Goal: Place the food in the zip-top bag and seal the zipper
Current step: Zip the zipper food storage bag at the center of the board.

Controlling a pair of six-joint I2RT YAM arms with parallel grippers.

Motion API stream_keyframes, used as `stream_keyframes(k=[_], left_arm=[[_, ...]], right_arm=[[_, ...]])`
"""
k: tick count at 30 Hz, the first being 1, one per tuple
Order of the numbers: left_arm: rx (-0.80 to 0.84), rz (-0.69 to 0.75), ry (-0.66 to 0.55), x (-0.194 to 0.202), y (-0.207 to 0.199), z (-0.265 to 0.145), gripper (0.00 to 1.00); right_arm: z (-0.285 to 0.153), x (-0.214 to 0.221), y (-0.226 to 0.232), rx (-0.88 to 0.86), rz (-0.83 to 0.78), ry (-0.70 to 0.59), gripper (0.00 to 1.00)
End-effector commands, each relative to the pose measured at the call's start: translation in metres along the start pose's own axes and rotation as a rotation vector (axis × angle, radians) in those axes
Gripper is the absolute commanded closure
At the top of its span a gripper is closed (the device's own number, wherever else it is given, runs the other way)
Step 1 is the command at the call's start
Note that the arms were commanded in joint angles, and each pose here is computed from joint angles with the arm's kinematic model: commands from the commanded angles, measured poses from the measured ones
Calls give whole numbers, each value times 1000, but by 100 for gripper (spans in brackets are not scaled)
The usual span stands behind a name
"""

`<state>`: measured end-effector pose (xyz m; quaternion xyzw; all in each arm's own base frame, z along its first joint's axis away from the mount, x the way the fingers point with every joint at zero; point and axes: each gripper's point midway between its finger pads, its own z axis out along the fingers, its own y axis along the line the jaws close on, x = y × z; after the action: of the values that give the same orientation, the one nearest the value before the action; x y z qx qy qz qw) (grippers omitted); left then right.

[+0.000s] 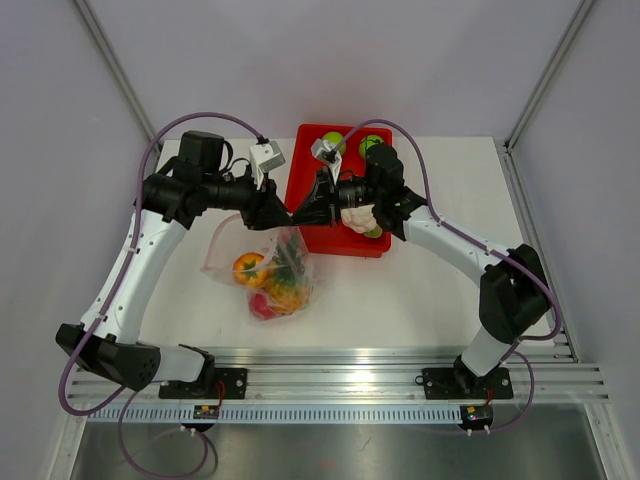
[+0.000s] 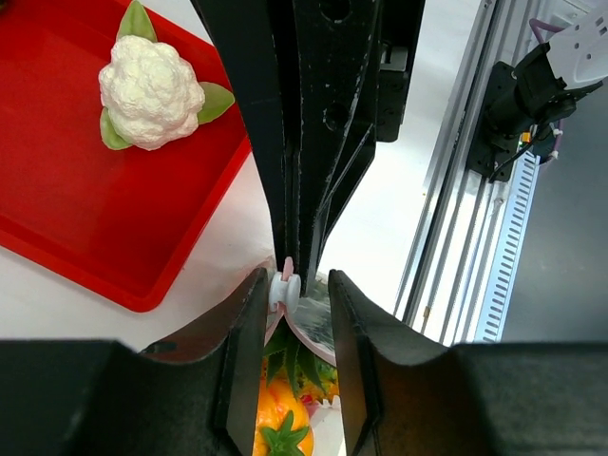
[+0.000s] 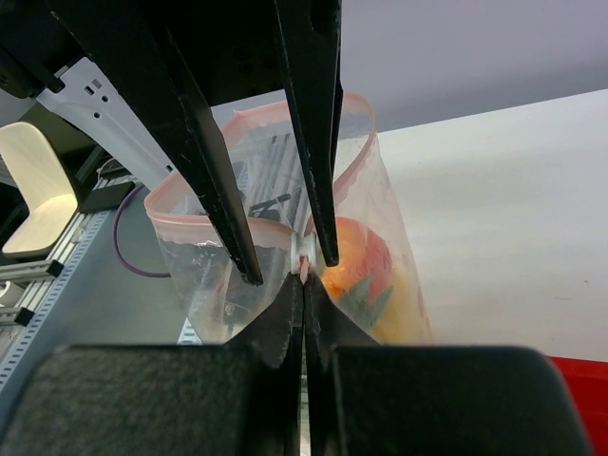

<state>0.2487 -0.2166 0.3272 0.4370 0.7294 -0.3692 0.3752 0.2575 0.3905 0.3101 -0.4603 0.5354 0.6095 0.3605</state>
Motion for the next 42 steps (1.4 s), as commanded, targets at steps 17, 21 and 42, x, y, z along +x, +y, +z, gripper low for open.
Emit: stream_keyframes(k=[17,21,42], left_arm=[[-3,57,-44,-6,-13,-11,100],[-10,39,-24,4,-11,-9,100],[-69,45,-11,22,-10,-17,100]], right_arm=[[-2,-40,-6,155,-96,-113,100],[-6,-51,-19,246,-60,-188,100],[-51,-39,-20,519,-54,-233,100]])
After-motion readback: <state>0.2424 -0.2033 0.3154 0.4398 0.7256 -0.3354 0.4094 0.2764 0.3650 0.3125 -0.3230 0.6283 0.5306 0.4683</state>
